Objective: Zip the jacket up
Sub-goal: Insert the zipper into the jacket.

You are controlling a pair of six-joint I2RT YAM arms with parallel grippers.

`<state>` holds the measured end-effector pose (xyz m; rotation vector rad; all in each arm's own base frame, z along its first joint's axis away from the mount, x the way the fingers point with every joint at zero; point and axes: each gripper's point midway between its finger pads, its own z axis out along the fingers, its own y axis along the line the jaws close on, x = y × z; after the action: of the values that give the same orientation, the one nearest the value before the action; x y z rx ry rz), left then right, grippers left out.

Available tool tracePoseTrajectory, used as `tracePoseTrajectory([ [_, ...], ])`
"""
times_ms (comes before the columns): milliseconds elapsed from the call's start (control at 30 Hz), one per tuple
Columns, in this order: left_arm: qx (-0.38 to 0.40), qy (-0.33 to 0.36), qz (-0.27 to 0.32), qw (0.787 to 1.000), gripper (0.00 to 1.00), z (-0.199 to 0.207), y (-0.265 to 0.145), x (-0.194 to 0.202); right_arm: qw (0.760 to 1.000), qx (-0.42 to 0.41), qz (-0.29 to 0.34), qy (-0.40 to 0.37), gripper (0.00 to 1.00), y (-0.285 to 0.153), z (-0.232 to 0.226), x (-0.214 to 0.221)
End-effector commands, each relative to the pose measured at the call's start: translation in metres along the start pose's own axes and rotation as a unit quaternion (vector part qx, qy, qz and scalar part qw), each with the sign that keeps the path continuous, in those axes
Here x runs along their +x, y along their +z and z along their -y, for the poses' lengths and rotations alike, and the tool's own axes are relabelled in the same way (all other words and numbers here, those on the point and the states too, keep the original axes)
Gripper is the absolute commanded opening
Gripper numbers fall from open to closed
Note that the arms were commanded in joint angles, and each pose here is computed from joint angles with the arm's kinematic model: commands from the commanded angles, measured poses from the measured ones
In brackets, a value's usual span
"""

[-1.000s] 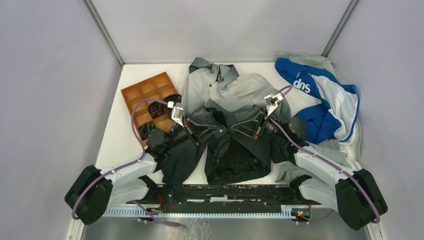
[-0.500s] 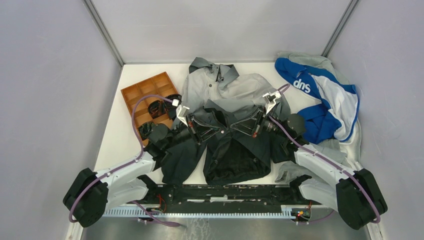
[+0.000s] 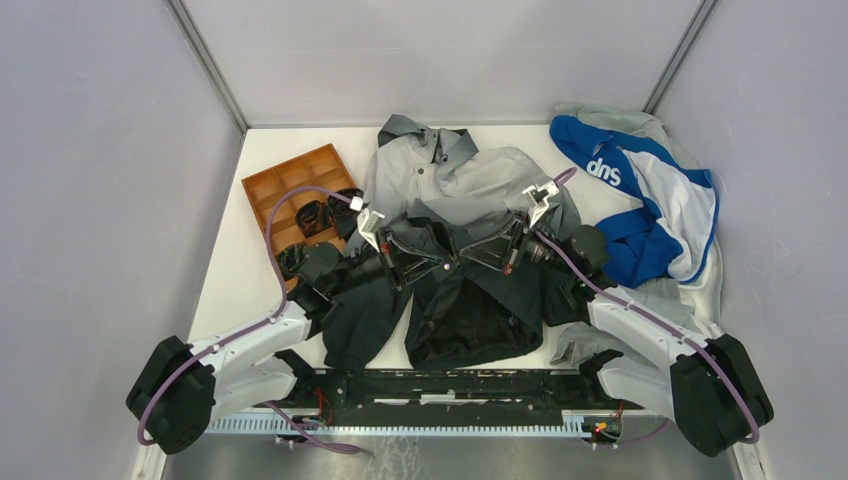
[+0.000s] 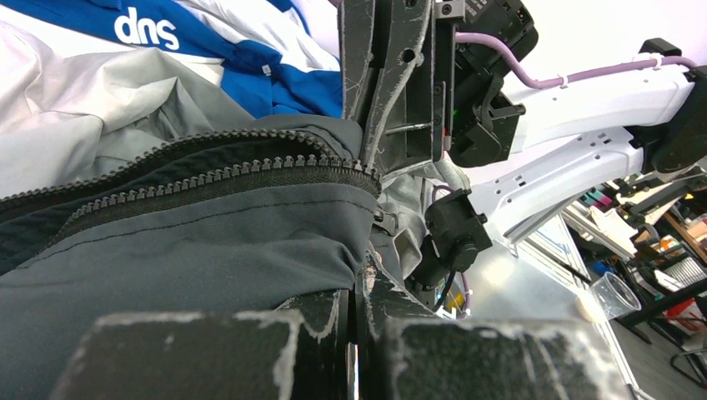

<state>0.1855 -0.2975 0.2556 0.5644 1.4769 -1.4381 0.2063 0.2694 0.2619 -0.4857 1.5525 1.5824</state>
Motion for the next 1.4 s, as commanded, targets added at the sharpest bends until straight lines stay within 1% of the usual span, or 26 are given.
tracePoseTrajectory([
  [0, 0.045, 0.029, 0.001, 0.999, 0.02, 0.02, 0.007, -0.013, 0.999, -0.006, 0.028, -0.016, 0.0, 0.008, -0.007, -0.021],
  [200, 0.052, 0.026, -0.005, 0.998, 0.02, 0.021, 0.008, -0.011, 1.0, -0.007, 0.024, -0.009, 0.0, 0.009, -0.005, -0.019],
  [267, 0.048, 0.026, -0.004, 0.998, 0.02, 0.02, 0.007, -0.011, 1.0, -0.011, 0.018, -0.016, 0.0, 0.009, -0.007, -0.016],
  [367, 0.046, 0.027, 0.003, 0.999, 0.02, 0.019, 0.007, -0.012, 0.999, -0.011, -0.007, -0.041, 0.0, 0.009, -0.006, -0.005],
  [433, 0.047, 0.021, -0.002, 0.999, 0.02, 0.018, 0.008, -0.009, 0.998, -0.005, -0.021, -0.053, 0.0, 0.008, -0.002, 0.003],
  [533, 0.05, 0.013, -0.01, 0.999, 0.02, 0.018, 0.008, -0.005, 0.998, -0.008, -0.024, -0.059, 0.0, 0.008, -0.004, 0.008],
  [633, 0.055, 0.01, -0.016, 0.998, 0.02, 0.019, 0.008, -0.003, 0.997, -0.019, -0.009, -0.068, 0.0, 0.01, -0.01, 0.001],
  [767, 0.054, -0.004, -0.046, 0.997, 0.02, 0.018, 0.006, 0.012, 0.997, -0.03, 0.028, -0.06, 0.0, 0.011, -0.018, -0.017],
  [867, 0.052, -0.008, -0.053, 0.997, 0.02, 0.018, 0.002, 0.018, 0.997, -0.031, 0.034, -0.055, 0.0, 0.011, -0.018, -0.019],
  [967, 0.047, -0.011, -0.056, 0.997, 0.02, 0.016, 0.0, 0.022, 0.998, -0.022, 0.028, -0.052, 0.0, 0.007, -0.011, -0.01],
  [1133, 0.041, -0.012, -0.05, 0.998, 0.02, 0.014, 0.002, 0.019, 0.998, 0.02, 0.0, -0.058, 0.0, -0.001, 0.012, 0.015],
  [1233, 0.041, -0.025, -0.048, 0.998, 0.02, 0.014, 0.002, 0.022, 0.998, 0.029, 0.007, -0.047, 0.0, -0.008, 0.016, 0.023],
  [1367, 0.045, -0.044, -0.062, 0.996, 0.02, 0.016, 0.002, 0.035, 0.998, 0.039, 0.013, -0.039, 0.0, -0.01, 0.021, 0.027],
])
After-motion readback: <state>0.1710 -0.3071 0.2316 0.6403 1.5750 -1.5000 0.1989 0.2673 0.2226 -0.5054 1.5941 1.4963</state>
